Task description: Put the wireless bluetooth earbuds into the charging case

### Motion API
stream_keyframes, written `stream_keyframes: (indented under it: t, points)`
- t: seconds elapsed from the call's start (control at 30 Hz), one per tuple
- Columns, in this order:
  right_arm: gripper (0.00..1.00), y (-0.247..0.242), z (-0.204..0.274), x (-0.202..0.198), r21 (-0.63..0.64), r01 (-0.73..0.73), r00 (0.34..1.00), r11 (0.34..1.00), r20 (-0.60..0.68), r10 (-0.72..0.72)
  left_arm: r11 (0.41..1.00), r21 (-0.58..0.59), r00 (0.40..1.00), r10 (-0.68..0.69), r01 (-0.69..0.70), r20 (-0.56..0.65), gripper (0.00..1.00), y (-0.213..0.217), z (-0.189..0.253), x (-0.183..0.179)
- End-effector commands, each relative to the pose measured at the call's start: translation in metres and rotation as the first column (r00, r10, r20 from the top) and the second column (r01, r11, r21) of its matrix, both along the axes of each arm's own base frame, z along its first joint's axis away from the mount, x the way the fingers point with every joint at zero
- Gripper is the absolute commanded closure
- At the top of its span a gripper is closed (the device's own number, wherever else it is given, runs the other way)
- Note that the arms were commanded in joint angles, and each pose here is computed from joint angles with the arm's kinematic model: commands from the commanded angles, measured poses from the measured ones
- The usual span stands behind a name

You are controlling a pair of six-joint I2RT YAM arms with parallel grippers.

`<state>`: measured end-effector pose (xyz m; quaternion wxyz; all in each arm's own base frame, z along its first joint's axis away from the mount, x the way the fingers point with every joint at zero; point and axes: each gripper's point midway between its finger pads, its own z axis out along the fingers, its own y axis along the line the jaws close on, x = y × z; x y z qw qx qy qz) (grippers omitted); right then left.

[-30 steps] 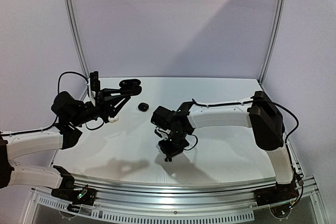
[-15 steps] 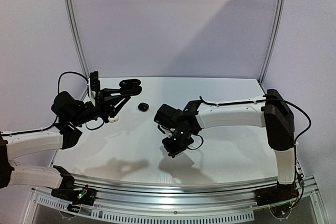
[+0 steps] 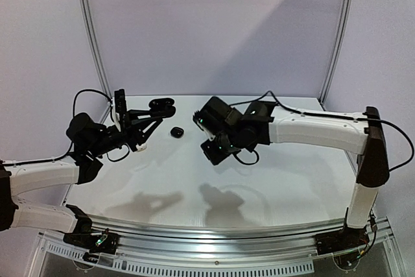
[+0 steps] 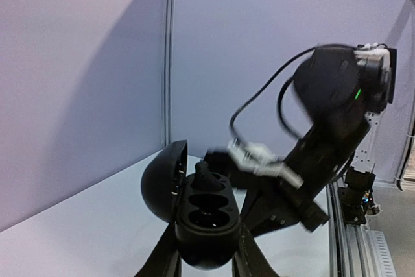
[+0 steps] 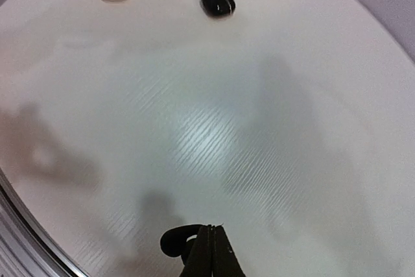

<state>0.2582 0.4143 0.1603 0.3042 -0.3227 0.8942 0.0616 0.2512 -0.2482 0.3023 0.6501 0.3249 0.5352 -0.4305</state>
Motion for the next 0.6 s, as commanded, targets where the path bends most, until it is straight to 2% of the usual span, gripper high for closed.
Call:
stream_keyframes:
  t: [0.0, 0.13, 0.33, 0.57]
  points:
    - [1.0, 0.017, 0.126, 0.004, 0.073, -0.135, 0.935, 0.988, 0.34, 0.103, 0.998, 0.014, 0.997, 0.064, -0.064, -0.033, 1.0, 0.003, -0.009, 0.016]
    - [1.0, 0.027, 0.19, -0.004, 0.068, -0.234, 0.847, 0.97, 0.503, 0.169, 0.997, 0.029, 0.997, 0.073, -0.072, -0.03, 1.0, 0.0, -0.008, 0.022]
    - [1.0, 0.048, 0.263, -0.017, 0.016, -0.375, 0.67, 0.927, 0.696, 0.259, 0.998, 0.04, 0.999, 0.048, -0.049, 0.012, 1.0, -0.009, 0.002, 0.022]
    - [1.0, 0.078, 0.268, -0.014, -0.136, -0.442, 0.513, 0.886, 0.772, 0.375, 0.997, 0.052, 0.989, 0.047, -0.055, 0.141, 1.0, -0.018, 0.017, 0.016]
